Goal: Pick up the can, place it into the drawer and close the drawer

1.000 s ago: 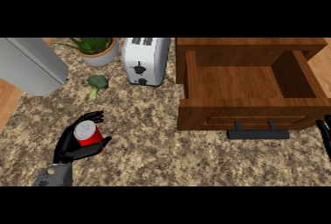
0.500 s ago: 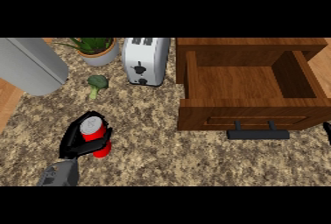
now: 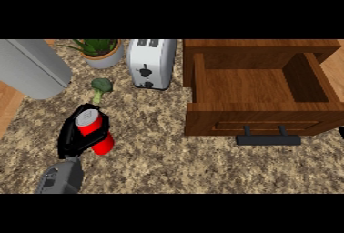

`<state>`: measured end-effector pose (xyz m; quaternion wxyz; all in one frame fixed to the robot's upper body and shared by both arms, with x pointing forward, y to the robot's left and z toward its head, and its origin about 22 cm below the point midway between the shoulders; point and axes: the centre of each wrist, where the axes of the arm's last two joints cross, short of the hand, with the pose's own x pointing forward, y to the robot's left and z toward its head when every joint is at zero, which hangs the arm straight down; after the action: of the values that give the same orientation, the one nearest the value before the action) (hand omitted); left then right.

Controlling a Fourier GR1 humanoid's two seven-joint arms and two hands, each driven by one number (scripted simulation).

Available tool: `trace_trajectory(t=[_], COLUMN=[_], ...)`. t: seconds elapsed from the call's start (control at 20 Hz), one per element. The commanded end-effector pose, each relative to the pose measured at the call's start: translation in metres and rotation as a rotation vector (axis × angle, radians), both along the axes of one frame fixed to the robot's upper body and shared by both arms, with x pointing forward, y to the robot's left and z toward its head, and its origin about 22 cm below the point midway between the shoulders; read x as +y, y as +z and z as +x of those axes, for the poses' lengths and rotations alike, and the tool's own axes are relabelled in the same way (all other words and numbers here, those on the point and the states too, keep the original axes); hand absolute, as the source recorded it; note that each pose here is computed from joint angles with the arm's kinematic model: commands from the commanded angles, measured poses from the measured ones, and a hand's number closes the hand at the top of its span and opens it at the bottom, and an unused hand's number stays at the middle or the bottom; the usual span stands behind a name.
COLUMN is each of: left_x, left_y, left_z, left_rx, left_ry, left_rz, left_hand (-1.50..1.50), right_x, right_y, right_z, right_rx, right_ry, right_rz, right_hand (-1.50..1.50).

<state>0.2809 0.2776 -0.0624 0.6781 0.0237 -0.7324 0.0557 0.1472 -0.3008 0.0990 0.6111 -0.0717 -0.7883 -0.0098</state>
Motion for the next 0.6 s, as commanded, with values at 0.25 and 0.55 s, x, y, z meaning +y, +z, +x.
trace_trajectory(t=[0.25,0.55], left_x=[-0.04,-0.067], left_y=[0.057,0.108], left_z=[0.019,0.05], left_rx=[-0.035,-0.135], left_ry=[-0.099,-0.118], left_rz=[0.039,0.094], left_hand=[1.5,1.5], right_x=[-0.003,-0.016], right_y=[-0.002,0.003], right_z=[-0.012,-0.01], right_rx=[0.003,-0.016], right_ry=[-0.008,-0.01], right_rz=[-0.005,-0.019], right_hand=[-1.5,-1.5])
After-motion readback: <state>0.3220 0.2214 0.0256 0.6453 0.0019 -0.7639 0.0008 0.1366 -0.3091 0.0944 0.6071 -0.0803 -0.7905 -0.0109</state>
